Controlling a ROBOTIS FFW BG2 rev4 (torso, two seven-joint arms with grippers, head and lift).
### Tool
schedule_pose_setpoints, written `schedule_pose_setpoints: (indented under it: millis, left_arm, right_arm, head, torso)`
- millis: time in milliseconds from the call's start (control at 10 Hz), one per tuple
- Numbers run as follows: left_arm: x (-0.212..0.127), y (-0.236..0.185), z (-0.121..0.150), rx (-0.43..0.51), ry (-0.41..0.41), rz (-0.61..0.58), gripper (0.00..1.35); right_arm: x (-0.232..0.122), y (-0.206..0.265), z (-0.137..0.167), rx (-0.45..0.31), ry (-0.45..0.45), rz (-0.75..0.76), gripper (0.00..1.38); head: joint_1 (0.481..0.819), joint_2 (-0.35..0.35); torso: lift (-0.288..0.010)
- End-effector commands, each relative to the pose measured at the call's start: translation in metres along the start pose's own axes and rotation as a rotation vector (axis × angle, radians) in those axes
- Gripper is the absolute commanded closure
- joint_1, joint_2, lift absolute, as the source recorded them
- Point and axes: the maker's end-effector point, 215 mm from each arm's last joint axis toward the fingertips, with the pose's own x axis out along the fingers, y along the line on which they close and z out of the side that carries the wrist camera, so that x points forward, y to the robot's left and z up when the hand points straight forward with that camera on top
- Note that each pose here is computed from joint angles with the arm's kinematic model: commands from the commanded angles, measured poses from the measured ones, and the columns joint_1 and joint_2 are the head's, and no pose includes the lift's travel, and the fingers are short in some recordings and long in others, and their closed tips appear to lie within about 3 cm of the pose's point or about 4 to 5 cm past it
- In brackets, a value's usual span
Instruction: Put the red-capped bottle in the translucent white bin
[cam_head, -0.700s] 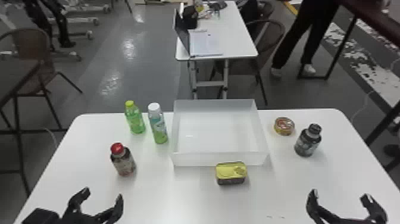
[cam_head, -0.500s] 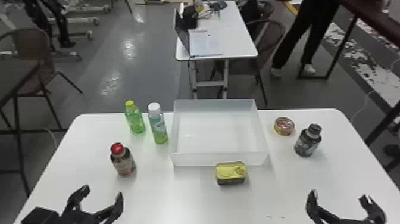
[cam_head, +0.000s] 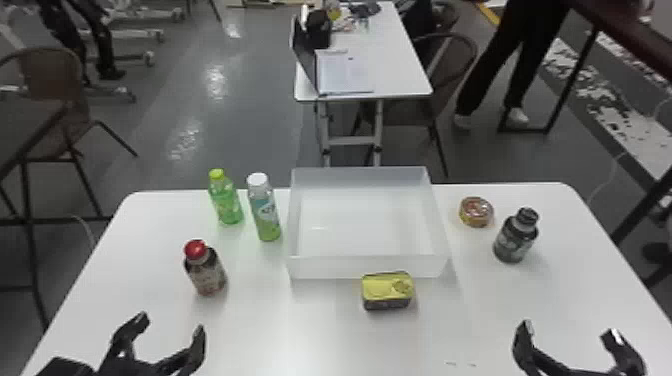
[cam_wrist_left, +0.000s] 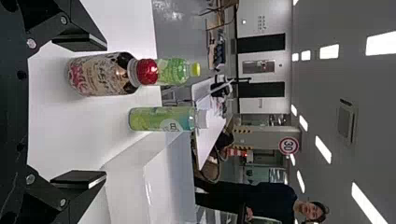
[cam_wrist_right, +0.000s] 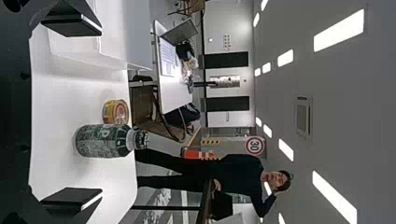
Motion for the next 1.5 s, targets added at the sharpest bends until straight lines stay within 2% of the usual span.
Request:
schedule_pose_setpoints:
  millis: [0, 300, 500, 800, 1000, 1200, 1400]
  left_arm:
    - [-0.002, 0.007, -0.007, -0.004, 0.019, 0.015, 0.31]
    - [0.008, 0.026, -0.020, -0.026, 0.029, 0.046, 0.31]
    - [0.022, 0.032, -0.033, -0.075, 0.030, 0.047, 0.31]
    - [0.041, 0.051, -0.051, -0.039, 0.073, 0.021, 0.31]
    - [0.058, 0.078, -0.056, -0.014, 0.086, 0.031, 0.31]
    - [0.086, 0.091, -0.054, 0.016, 0.096, -0.008, 0.31]
    - [0.122, 0.082, -0.055, 0.045, 0.134, -0.097, 0.31]
  right_arm:
    - [0.001, 0.000, 0.000, 0.005, -0.001, -0.002, 0.08]
    - [0.003, 0.002, -0.001, 0.014, -0.001, 0.002, 0.08]
    - [0.009, 0.005, 0.000, 0.019, -0.008, 0.016, 0.08]
    - [0.012, 0.008, -0.001, 0.027, -0.007, 0.028, 0.09]
    - [0.016, 0.011, 0.000, 0.031, -0.010, 0.040, 0.09]
    - [0.021, 0.015, -0.002, 0.033, -0.007, 0.058, 0.09]
    - [0.024, 0.018, -0.002, 0.042, -0.010, 0.072, 0.09]
  head:
    - [0.695, 0.041]
    - [0.695, 0.061]
    - [0.695, 0.081]
    - [0.695, 0.097]
    - [0.695, 0.118]
    - [0.695, 0.148]
    - [0.695, 0.152]
  torso:
    - [-0.028]
    - [-0.028]
    - [-0.028]
    - [-0.028]
    - [-0.028]
    - [-0.028]
    - [-0.028]
